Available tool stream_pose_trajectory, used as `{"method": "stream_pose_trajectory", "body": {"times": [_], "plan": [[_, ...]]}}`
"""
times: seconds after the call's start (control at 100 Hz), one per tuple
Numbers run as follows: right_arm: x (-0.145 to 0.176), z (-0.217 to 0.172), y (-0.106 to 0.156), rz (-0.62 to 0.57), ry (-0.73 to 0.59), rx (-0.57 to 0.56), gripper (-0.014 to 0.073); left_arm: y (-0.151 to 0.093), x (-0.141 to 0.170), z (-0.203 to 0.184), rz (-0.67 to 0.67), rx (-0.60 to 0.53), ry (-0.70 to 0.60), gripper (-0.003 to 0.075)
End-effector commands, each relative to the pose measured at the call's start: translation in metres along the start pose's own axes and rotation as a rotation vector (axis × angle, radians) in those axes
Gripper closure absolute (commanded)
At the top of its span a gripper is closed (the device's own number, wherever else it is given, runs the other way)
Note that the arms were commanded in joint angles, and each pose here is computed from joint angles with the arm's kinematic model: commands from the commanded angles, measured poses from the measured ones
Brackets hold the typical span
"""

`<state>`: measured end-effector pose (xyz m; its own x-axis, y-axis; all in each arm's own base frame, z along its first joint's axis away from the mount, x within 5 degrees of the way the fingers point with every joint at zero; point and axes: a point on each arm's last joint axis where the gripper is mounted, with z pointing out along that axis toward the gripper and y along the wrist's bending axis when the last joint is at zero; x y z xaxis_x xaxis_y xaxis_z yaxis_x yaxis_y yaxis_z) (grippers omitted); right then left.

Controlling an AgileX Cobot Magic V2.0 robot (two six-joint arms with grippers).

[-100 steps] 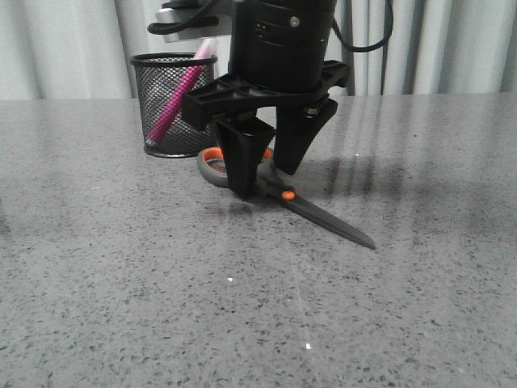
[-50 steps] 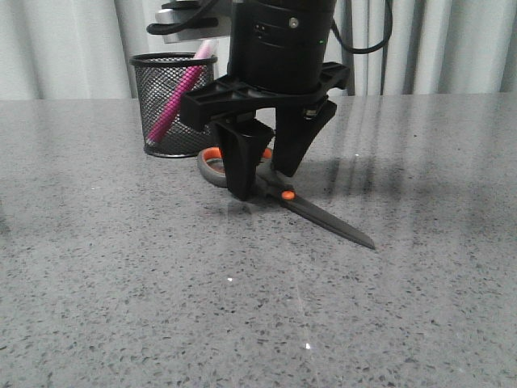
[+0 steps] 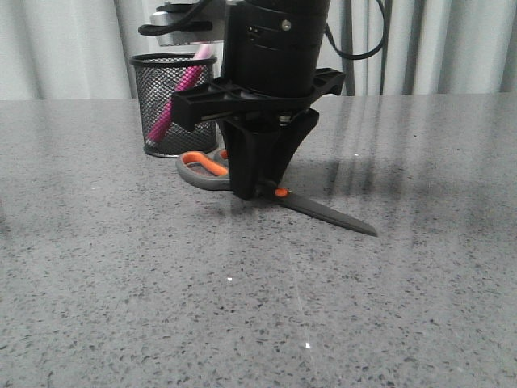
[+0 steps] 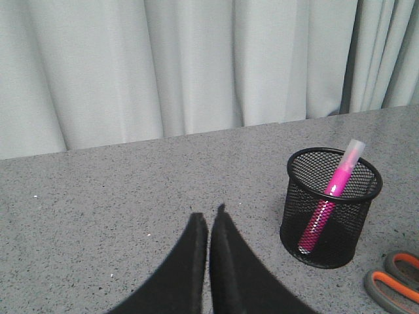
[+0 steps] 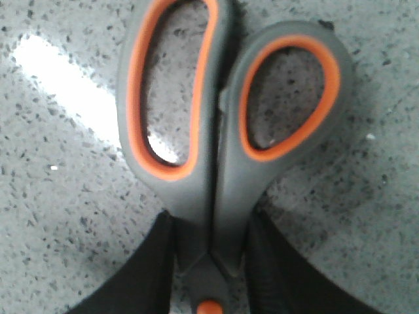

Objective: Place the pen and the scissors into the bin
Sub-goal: 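Close the right gripper on the scissors and lift them, then carry the scissors over the mesh cup and drop them in blade-first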

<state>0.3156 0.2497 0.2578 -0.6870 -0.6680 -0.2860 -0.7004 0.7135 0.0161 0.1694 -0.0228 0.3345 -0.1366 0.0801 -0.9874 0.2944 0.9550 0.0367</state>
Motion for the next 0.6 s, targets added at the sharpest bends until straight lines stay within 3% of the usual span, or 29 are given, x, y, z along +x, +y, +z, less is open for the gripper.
{"method": "stream_pose_trajectory", "body": {"times": [0.0, 0.12, 0.25, 0.36, 0.59], "plan": [[0.000, -0.042, 0.000, -0.011, -0.099, 0.026, 0.0666, 0.001, -0.011, -0.003, -0.031, -0.007, -0.044, 0.0739], [0.001, -0.093, 0.002, -0.014, -0.329, 0.049, 0.0666, 0.001, -0.011, -0.003, -0.031, -0.007, -0.044, 0.0739], [0.011, -0.150, 0.006, -0.013, -0.686, 0.086, 0.0666, 0.001, -0.011, -0.003, -0.031, -0.007, -0.044, 0.0739], [0.017, -0.171, 0.007, -0.011, -0.941, 0.120, 0.0666, 0.001, -0.011, -0.003, -0.031, -0.007, -0.044, 0.0739], [0.000, -0.177, 0.003, -0.010, -1.218, 0.161, 0.0666, 0.001, -0.011, -0.003, -0.031, -0.007, -0.044, 0.0739]]}}
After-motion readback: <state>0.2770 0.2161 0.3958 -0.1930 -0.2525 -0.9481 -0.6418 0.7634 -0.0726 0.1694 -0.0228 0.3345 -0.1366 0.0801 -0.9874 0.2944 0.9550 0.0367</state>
